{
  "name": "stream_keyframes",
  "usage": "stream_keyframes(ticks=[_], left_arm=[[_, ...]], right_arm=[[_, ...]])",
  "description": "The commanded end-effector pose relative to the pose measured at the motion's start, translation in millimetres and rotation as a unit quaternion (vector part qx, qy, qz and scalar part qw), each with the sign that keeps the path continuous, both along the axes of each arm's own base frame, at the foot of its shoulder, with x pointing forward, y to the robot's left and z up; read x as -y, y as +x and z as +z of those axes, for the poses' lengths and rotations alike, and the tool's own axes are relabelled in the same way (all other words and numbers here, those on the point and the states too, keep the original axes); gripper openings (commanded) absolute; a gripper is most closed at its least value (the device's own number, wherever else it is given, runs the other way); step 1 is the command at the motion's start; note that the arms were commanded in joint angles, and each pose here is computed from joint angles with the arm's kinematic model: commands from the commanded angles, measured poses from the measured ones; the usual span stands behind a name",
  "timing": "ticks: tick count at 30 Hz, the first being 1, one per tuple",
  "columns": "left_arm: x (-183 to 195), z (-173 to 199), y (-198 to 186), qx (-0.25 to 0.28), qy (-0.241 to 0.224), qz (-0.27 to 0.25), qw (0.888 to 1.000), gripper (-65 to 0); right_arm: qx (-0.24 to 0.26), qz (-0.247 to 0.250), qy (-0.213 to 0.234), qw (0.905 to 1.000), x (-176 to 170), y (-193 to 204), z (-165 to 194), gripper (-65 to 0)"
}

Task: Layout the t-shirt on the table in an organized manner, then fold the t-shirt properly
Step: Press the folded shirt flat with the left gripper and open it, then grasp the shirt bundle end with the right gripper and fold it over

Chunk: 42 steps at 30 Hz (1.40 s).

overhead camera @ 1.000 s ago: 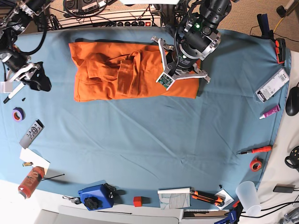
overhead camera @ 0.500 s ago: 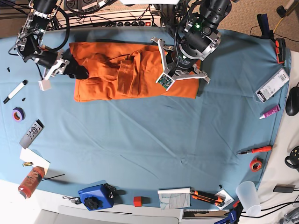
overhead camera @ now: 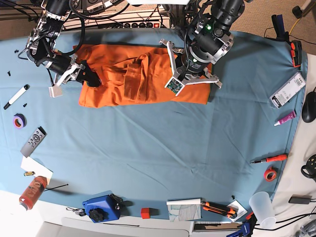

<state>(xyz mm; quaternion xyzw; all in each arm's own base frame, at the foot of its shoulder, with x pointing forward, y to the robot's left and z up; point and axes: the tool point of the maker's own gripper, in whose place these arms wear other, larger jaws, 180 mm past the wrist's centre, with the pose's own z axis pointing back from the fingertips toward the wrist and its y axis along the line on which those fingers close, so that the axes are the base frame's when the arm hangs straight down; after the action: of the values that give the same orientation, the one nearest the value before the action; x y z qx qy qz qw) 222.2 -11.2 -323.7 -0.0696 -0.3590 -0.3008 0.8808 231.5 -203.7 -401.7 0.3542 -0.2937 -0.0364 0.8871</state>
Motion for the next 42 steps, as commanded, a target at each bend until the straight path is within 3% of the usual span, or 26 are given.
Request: stream_keyframes(ticks=[1,3,8,12,17,23,28,33,39,42], left_arm=[[3.9,10.6,4.2,0.019,-0.015,0.001,1.0,-65.0],[3.9,10.6,4.1,0.018,-0.015,0.001,1.0,-65.0],[3.8,10.4,4.0,0.018,-0.014,0.001,1.0,-65.0],[3.8,10.5,4.0,0.018,-0.015,0.001,1.0,-65.0],[1.3,10.5,5.5,0.016,-0.019,0.018,1.0,-65.0],[-2.0,5.4,1.2,0.0,-0.009,0.021,1.0,-65.0],[-19.7,-3.1,-2.7,-0.003,0.031,0.053,0.998,-65.0],[-55.3,-10.4,-0.3,-0.007,0.061,0.115,0.991,-65.0],[-109.5,-13.7,10.7,-0.028,0.027,0.19,0.981,-65.0],[-123.2,-11.9,13.0,-0.034,-0.005,0.199,0.979,-65.0]], right_arm=[[-0.04,0.007,-0.02,0.999,4.8,-12.2,-12.0,-57.5],[-0.046,0.01,-0.035,0.9983,8.2,-11.1,-14.5,-65.0],[-0.04,0.017,-0.081,0.9958,19.8,2.8,-10.2,-65.0],[-0.013,0.021,-0.159,0.987,41.7,22.4,8.8,-65.0],[0.029,0.003,-0.291,0.9563,96.2,47.4,50.1,-65.0],[0.015,-0.032,-0.383,0.9229,148.8,50.0,75.5,-65.0],[0.014,-0.027,-0.391,0.9197,147.3,48.4,80.0,-65.0],[0.051,-0.005,-0.405,0.9127,126.7,45.0,104.9,-65.0],[0.104,0.011,-0.433,0.8951,100.8,38.4,138.6,-65.0],[0.125,0.029,-0.417,0.8997,82.5,36.0,143.6,-65.0]])
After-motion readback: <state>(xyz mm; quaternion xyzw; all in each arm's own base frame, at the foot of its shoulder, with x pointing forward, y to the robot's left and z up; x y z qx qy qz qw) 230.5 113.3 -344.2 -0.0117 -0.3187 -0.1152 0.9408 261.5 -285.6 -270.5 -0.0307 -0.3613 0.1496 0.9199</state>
